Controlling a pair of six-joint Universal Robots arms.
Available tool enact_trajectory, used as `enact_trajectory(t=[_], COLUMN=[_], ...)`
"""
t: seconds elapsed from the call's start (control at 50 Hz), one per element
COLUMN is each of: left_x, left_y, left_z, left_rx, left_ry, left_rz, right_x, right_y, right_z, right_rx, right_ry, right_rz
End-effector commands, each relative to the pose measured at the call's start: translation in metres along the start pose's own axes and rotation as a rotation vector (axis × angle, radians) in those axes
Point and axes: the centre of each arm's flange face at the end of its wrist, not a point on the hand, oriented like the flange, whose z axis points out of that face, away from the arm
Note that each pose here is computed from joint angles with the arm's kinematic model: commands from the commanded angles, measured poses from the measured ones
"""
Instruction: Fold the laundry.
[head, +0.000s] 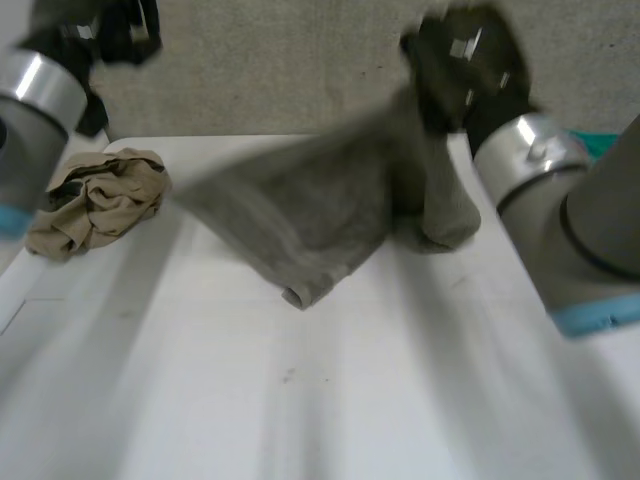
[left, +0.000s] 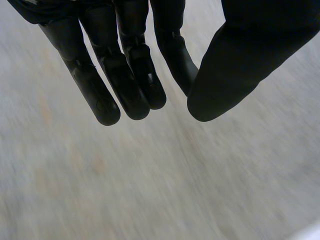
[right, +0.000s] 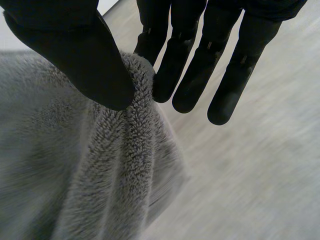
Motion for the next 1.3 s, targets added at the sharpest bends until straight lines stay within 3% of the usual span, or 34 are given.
enact_trajectory(t=[0.02,0.12,0.28,0.46,0.64,0.78,0.9,1.0,1.06,1.2,1.3], left_x=[0.032,0.046,0.041,0.037,0.052,0.068,0.064,0.033,0.022,0.018,0.022], left_y=[0.091,0.128,0.148,0.159,0.174,0.185,0.189,0.166,0.141,0.08,0.089], left_z=[-0.092,-0.135,-0.158,-0.167,-0.167,-0.165,-0.152,-0.137,-0.132,-0.14,-0.148], left_rx=[-0.455,-0.617,-0.652,-0.649,-0.657,-0.687,-0.664,-0.581,-0.526,-0.482,-0.608], left_ry=[0.124,0.144,0.044,-0.027,0.002,0.001,-0.06,-0.179,-0.175,0.052,0.172], left_rz=[-0.124,-0.176,-0.183,-0.186,-0.186,-0.186,-0.171,-0.13,-0.11,-0.073,-0.062], right_x=[-0.049,-0.061,-0.061,-0.061,-0.063,-0.063,-0.058,-0.042,-0.031,-0.027,-0.04], right_y=[0.063,0.087,0.069,0.023,-0.026,-0.048,-0.055,-0.036,-0.005,0.057,0.088], right_z=[-0.051,-0.055,-0.056,-0.057,-0.063,-0.065,-0.068,-0.06,-0.054,-0.057,-0.059], right_rx=[-0.332,-0.358,-0.344,-0.264,-0.199,-0.152,-0.135,-0.178,-0.267,-0.444,-0.509], right_ry=[-0.217,-0.211,-0.195,-0.194,-0.211,-0.196,-0.175,-0.12,-0.099,-0.176,-0.27], right_rz=[-0.046,-0.073,-0.06,0.036,0.163,0.191,0.203,0.163,0.064,-0.16,-0.167])
